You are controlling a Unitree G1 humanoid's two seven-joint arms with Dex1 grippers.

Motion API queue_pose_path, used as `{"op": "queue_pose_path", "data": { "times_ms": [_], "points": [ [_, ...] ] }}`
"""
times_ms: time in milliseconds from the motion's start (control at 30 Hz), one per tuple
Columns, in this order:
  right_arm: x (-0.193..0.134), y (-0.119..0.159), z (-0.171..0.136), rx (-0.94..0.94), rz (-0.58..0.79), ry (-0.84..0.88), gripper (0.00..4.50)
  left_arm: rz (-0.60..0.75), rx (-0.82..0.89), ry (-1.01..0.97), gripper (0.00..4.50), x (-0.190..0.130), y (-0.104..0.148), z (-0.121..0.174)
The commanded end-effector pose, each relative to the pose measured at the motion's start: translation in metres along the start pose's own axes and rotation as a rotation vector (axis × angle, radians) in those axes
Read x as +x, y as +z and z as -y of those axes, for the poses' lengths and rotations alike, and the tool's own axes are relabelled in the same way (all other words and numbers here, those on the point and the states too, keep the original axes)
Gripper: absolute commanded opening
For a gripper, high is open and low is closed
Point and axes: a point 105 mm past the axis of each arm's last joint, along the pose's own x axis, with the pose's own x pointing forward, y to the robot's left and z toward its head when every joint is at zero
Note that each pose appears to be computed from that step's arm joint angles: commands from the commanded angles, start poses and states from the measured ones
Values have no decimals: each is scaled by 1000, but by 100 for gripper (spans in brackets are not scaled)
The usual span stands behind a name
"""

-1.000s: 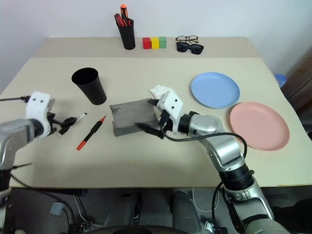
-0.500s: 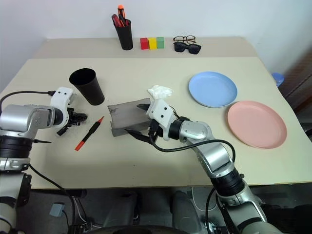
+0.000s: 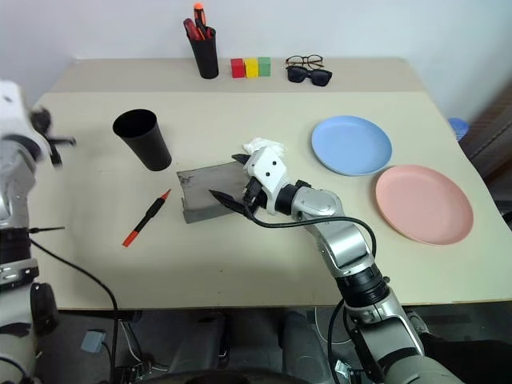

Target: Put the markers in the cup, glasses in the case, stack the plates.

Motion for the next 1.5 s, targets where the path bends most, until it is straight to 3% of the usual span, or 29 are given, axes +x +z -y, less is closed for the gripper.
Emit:
{"op": "queue_pose_path", "data": {
  "times_ms": [33, 167, 400, 733, 833, 933, 1067, 1167, 1300, 1400, 1500],
  "points": [
    [5, 34, 25, -41, 144, -138, 450, 239, 19, -126, 2, -3, 49, 41],
    [8, 44, 39, -41, 196, -219, 450, 341, 76, -206, 2, 0, 57, 80],
    [5, 38, 33, -39, 187, -217, 450, 329, 8, -280, 2, 9, 37, 114],
    [-2, 33, 33, -36, 176, -250, 450, 252, 39, -298, 2, 1, -1, 119],
    [-2, 33, 33, -35, 180, -243, 450, 238, 34, -297, 113, -3, -9, 120],
    [-1, 34, 34, -34, 182, -236, 450, 246, 16, -265, 261, -3, -5, 116],
    [0, 33, 32, -33, 180, -224, 450, 306, -73, -261, 261, -13, 19, 106],
    [-2, 32, 31, -35, 174, -220, 450, 309, -106, -366, 261, -34, 32, 105],
    [-11, 29, 31, -36, 144, -150, 450, 75, 13, -511, 261, -67, 12, 98],
    [-31, 23, 29, -37, 81, -39, 450, -241, 85, -598, 261, -97, -13, 94],
    [-42, 18, 22, -46, 26, 57, 450, -468, 98, -683, 261, -121, -33, 98]
  ]
}}
